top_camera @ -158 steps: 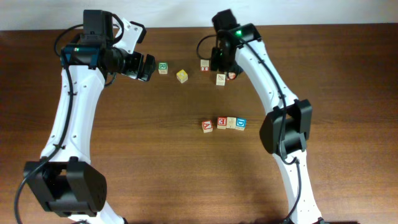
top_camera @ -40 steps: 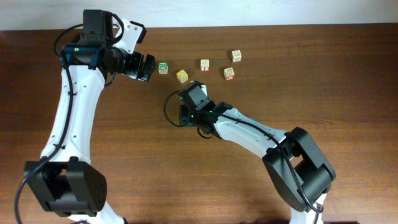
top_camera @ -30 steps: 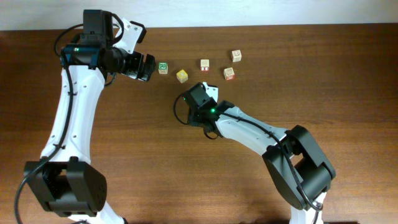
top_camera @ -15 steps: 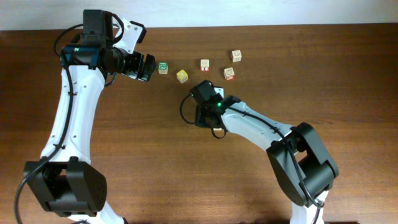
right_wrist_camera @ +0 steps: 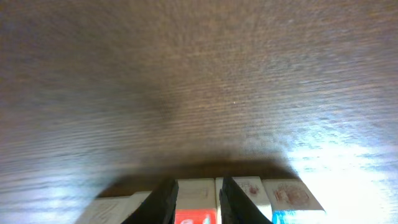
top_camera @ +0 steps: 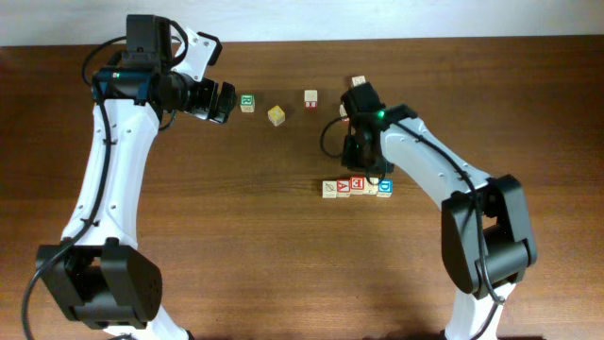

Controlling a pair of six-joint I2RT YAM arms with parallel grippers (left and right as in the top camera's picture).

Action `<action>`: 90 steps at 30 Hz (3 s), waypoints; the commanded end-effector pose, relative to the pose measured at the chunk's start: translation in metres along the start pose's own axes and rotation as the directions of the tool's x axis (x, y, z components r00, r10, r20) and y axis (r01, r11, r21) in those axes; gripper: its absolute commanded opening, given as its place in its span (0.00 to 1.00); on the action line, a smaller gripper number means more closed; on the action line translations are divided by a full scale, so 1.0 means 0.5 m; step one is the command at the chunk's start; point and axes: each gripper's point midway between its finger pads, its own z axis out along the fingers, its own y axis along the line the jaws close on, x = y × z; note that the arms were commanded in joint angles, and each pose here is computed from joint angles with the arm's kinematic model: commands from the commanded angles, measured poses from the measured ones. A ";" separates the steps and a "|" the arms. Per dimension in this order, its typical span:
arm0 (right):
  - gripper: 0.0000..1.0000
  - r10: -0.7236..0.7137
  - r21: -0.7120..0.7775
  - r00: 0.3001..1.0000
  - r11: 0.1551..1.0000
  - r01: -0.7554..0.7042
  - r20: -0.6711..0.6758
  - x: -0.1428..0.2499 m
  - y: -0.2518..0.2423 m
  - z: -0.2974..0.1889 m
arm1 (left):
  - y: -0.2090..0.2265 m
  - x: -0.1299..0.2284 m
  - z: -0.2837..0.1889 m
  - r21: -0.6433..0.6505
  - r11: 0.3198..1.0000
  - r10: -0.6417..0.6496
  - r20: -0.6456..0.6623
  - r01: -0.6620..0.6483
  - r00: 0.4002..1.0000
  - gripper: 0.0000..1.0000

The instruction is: Rotate 5 blocks

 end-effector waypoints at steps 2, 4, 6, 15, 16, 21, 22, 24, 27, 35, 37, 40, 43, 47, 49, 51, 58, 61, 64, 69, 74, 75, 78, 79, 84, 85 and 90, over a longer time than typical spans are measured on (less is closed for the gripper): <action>0.25 -0.054 0.012 0.998 0.998 0.055 -0.022 0.015 -0.022 0.026 | -0.001 -0.008 0.001 0.012 1.000 -0.007 0.009 0.007 1.000 0.99; 0.25 -0.077 0.013 0.997 0.997 0.077 -0.026 0.016 -0.023 0.026 | -0.001 -0.008 0.001 0.012 1.000 -0.007 0.009 0.007 1.000 0.99; 0.25 -0.083 0.018 0.996 0.996 0.084 -0.038 0.025 -0.027 0.031 | -0.001 -0.008 0.001 0.012 1.000 -0.007 0.009 0.007 1.000 0.99; 0.25 -0.106 0.004 0.993 0.994 0.107 -0.048 0.029 -0.023 0.031 | -0.001 -0.008 0.001 0.012 1.000 -0.007 0.009 0.007 1.000 0.99; 0.25 -0.106 0.005 0.993 0.994 0.106 -0.048 0.029 -0.023 0.031 | -0.001 -0.008 0.001 0.011 1.000 -0.007 0.009 0.007 1.000 0.99; 0.26 -0.058 -0.009 0.998 0.998 0.058 0.007 -0.035 -0.036 -0.023 | -0.001 -0.008 0.001 0.011 1.000 -0.007 0.009 0.007 1.000 0.99; 0.26 -0.040 -0.010 0.999 0.999 0.040 0.016 -0.054 -0.045 -0.055 | -0.001 -0.008 0.001 0.012 1.000 -0.007 0.009 0.007 1.000 0.99; 0.26 -0.008 0.004 1.000 1.000 0.008 -0.001 -0.068 -0.072 -0.116 | -0.001 -0.008 0.001 0.011 1.000 -0.007 0.009 0.007 1.000 0.99; 0.26 0.007 0.036 0.997 0.999 -0.004 -0.075 -0.043 -0.107 -0.126 | -0.001 -0.008 0.001 0.012 1.000 -0.007 0.009 0.007 1.000 0.99; 0.26 -0.077 0.002 0.988 0.997 0.078 -0.135 0.002 -0.123 -0.052 | -0.001 -0.008 0.001 0.012 1.000 -0.007 0.009 0.007 1.000 0.99; 0.26 -0.081 -0.004 0.990 0.997 0.081 -0.116 0.006 -0.124 -0.023 | -0.001 -0.008 0.001 0.012 1.000 -0.007 0.009 0.007 1.000 0.99; 0.26 -0.083 -0.011 0.992 0.997 0.082 -0.094 0.015 -0.125 0.015 | -0.001 -0.008 0.001 0.011 1.000 -0.007 0.009 0.007 1.000 0.99; 0.26 -0.083 -0.011 0.992 0.997 0.082 -0.094 0.015 -0.125 0.016 | -0.001 -0.008 0.001 0.012 1.000 -0.007 0.009 0.007 1.000 0.99; 0.26 -0.083 -0.010 0.992 0.997 0.082 -0.099 0.018 -0.125 0.015 | -0.001 -0.008 0.001 0.012 1.000 -0.007 0.009 0.007 1.000 0.99; 0.26 -0.083 -0.008 0.991 0.997 0.082 -0.104 0.020 -0.126 0.015 | -0.001 -0.008 0.001 0.011 1.000 -0.007 0.009 0.007 1.000 0.99; 0.26 -0.082 -0.010 0.991 0.997 0.082 -0.107 0.022 -0.126 0.015 | -0.001 -0.008 0.001 0.011 1.000 -0.007 0.009 0.007 1.000 0.99; 0.38 -0.051 -0.025 0.996 0.998 0.049 -0.067 -0.029 -0.128 -0.031 | -0.001 -0.008 0.001 0.011 1.000 -0.007 0.009 0.007 1.000 0.99; 0.38 -0.003 -0.025 0.998 1.000 0.001 -0.062 -0.076 -0.153 -0.123 | -0.001 -0.008 0.001 0.011 1.000 -0.007 0.009 0.007 1.000 0.99; 0.38 0.042 0.018 0.982 0.999 -0.040 -0.182 -0.031 -0.200 -0.155 | -0.001 -0.008 0.001 0.011 1.000 -0.007 0.009 0.007 1.000 0.99; 0.38 0.023 0.005 0.945 1.000 -0.022 -0.326 0.067 -0.200 -0.079 | -0.001 -0.008 0.001 0.012 1.000 -0.007 0.009 0.007 1.000 0.99; 0.37 0.013 -0.016 0.915 1.000 -0.021 -0.403 0.130 -0.203 -0.038 | -0.001 -0.008 0.001 0.012 1.000 -0.007 0.009 0.007 1.000 0.99; 0.38 -0.004 -0.038 0.910 0.999 -0.012 -0.414 0.137 -0.198 -0.036 | -0.001 -0.008 0.001 0.012 1.000 -0.007 0.009 0.007 1.000 0.99; 0.38 -0.040 -0.050 0.906 0.999 0.021 -0.421 0.151 -0.188 -0.027 | -0.001 -0.008 0.001 0.011 1.000 -0.007 0.009 0.007 1.000 0.99; 0.38 -0.046 -0.051 0.907 0.998 0.027 -0.418 0.152 -0.185 -0.024 | -0.001 -0.008 0.001 0.011 1.000 -0.007 0.009 0.007 1.000 0.99; 0.38 -0.065 -0.064 0.921 0.997 0.044 -0.384 0.149 -0.174 -0.001 | -0.001 -0.008 0.001 0.011 1.000 -0.007 0.009 0.007 1.000 0.99; 0.38 -0.069 -0.067 0.925 0.997 0.047 -0.375 0.147 -0.174 0.004 | -0.001 -0.008 0.001 0.011 1.000 -0.007 0.009 0.007 1.000 0.99; 0.37 -0.094 -0.083 0.934 0.994 0.070 -0.346 0.136 -0.170 0.012 | -0.001 -0.008 0.001 0.011 1.000 -0.007 0.009 0.007 1.000 0.99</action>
